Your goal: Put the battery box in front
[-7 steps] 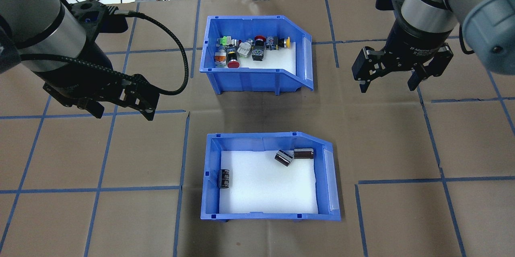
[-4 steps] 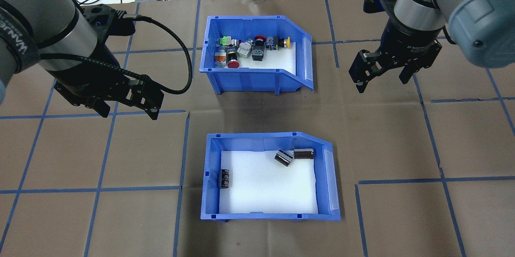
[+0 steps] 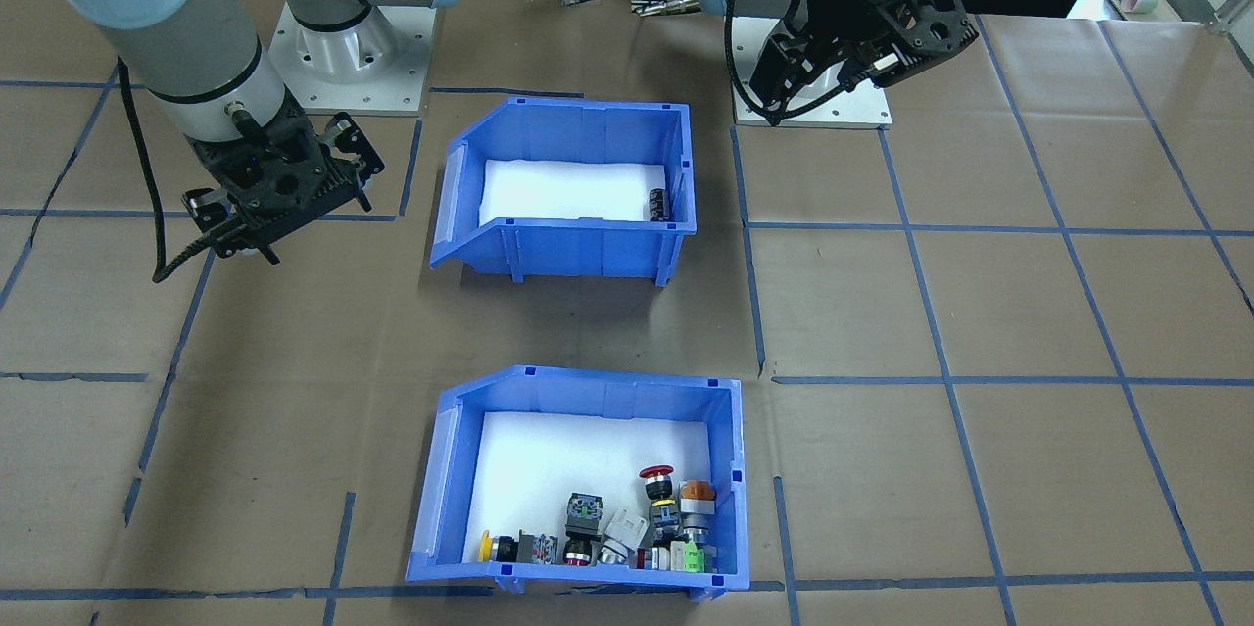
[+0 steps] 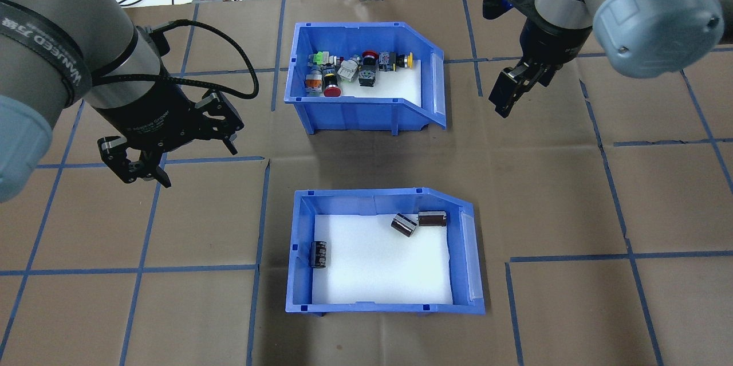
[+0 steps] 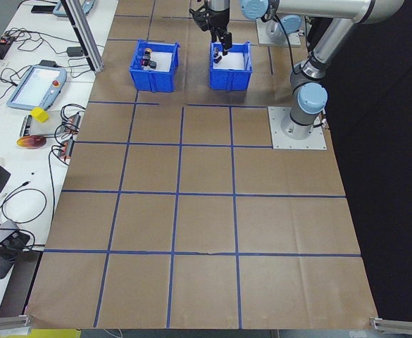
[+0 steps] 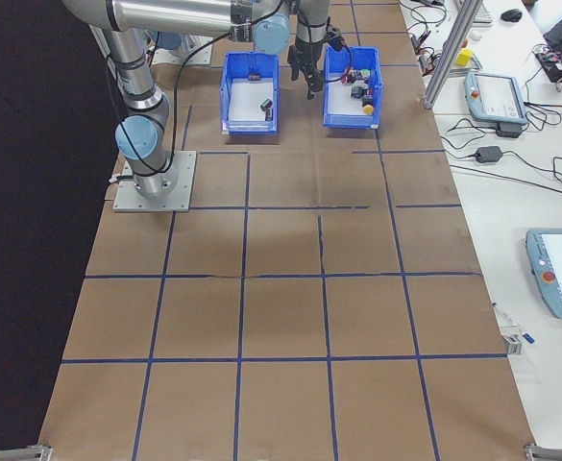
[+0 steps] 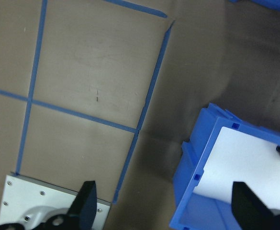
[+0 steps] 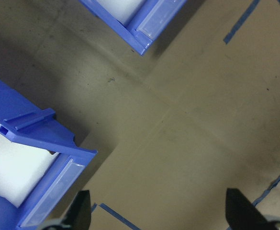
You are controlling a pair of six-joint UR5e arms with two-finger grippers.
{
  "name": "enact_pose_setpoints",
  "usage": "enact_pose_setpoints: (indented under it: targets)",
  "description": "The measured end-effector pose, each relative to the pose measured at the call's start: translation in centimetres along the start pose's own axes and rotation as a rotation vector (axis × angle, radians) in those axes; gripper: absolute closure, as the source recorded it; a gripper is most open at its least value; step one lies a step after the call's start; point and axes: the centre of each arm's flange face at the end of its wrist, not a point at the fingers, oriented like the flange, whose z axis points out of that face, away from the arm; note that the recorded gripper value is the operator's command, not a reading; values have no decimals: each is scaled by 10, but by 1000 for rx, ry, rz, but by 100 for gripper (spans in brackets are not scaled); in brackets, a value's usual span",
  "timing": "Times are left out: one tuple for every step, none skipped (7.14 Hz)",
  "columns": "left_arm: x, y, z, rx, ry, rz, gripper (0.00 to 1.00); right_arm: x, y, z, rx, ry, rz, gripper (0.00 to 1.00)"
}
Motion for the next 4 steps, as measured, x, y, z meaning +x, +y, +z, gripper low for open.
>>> enact_pose_setpoints:
  targets:
    - [3,3,8,-4,2,-196,1,-3,-27,2,0,6,-118,0]
    - [10,15,23,-29,1,-408,1,-11,-59,5,0,14,-223,0]
    - [23,39,43,-56,7,-584,1,-24,-89,5,6,23,-294,0]
    - [36,65,65,-60,23,-718,1,-35,-117,8,14,28,-343,0]
